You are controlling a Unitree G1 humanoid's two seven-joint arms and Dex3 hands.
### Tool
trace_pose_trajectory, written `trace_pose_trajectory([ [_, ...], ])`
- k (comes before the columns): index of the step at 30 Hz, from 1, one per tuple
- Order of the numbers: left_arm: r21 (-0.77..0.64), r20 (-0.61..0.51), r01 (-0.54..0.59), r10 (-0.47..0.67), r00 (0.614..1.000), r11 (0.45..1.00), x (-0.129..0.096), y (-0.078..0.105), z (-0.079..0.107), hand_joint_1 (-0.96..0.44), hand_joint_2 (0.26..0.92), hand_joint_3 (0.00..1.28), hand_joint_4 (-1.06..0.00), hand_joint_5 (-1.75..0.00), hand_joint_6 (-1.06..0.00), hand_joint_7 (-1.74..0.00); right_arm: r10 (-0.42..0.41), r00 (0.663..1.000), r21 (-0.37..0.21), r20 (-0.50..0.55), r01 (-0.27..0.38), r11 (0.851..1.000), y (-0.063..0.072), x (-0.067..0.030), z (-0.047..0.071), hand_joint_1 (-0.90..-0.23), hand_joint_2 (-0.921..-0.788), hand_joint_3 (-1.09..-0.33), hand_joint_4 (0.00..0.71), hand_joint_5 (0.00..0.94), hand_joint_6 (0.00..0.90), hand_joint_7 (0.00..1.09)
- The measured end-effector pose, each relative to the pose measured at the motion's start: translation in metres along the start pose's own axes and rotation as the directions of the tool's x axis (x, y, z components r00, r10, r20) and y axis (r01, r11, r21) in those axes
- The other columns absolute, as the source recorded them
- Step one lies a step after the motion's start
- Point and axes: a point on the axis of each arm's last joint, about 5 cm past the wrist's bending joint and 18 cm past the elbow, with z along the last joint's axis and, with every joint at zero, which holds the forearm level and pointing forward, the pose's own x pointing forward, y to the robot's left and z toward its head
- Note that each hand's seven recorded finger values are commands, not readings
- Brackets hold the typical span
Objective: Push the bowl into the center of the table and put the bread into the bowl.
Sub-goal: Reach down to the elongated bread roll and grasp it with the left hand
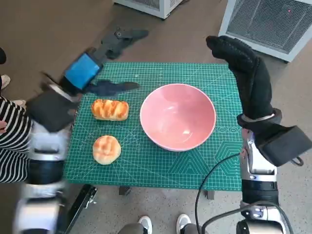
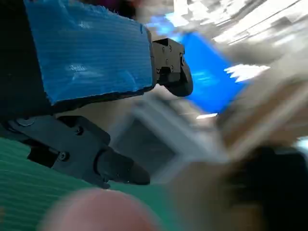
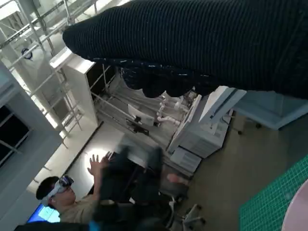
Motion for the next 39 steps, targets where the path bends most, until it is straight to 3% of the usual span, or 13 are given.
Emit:
trace_pose_trajectory([
  [5, 0.117, -0.135, 0.039, -0.023, 0.991, 0.992, 0.0, 0.013, -0.006, 0.07, 0.767, 0.01, -0.2, 0.0, -0.37, -0.1, -0.006, 1.0, -0.002, 0.001, 0.006, 1.0, 0.0, -0.0011, -0.001, -0.791, -0.921, -0.726, 0.179, 0.01, -0.001, 0.61],
  [11, 0.155, -0.259, 0.149, -0.105, 0.96, 0.977, 0.004, 0.013, -0.02, 0.13, 0.776, 0.01, -0.19, 0.0, -0.38, -0.06, -0.009, 1.0, -0.001, 0.001, 0.009, 1.0, 0.0, -0.0025, -0.003, -0.773, -0.921, -0.724, 0.179, 0.009, -0.001, 0.6],
  [28, 0.17, -0.459, 0.369, -0.257, 0.85, 0.914, 0.027, -0.007, -0.037, 0.03, 0.769, 0.01, -0.19, 0.0, -0.38, -0.02, -0.024, 1.0, 0.004, -0.008, 0.024, 1.0, 0.0, -0.0048, -0.007, -0.762, -0.921, -0.724, 0.181, 0.007, 0.0, 0.6],
  [39, 0.139, -0.573, 0.478, -0.323, 0.753, 0.867, 0.038, -0.036, -0.054, -0.03, 0.764, 0.01, -0.19, 0.0, -0.37, -0.01, -0.036, 0.999, 0.022, -0.008, 0.036, 0.999, 0.001, -0.0057, -0.008, -0.757, -0.921, -0.724, 0.181, 0.006, -0.001, 0.61],
])
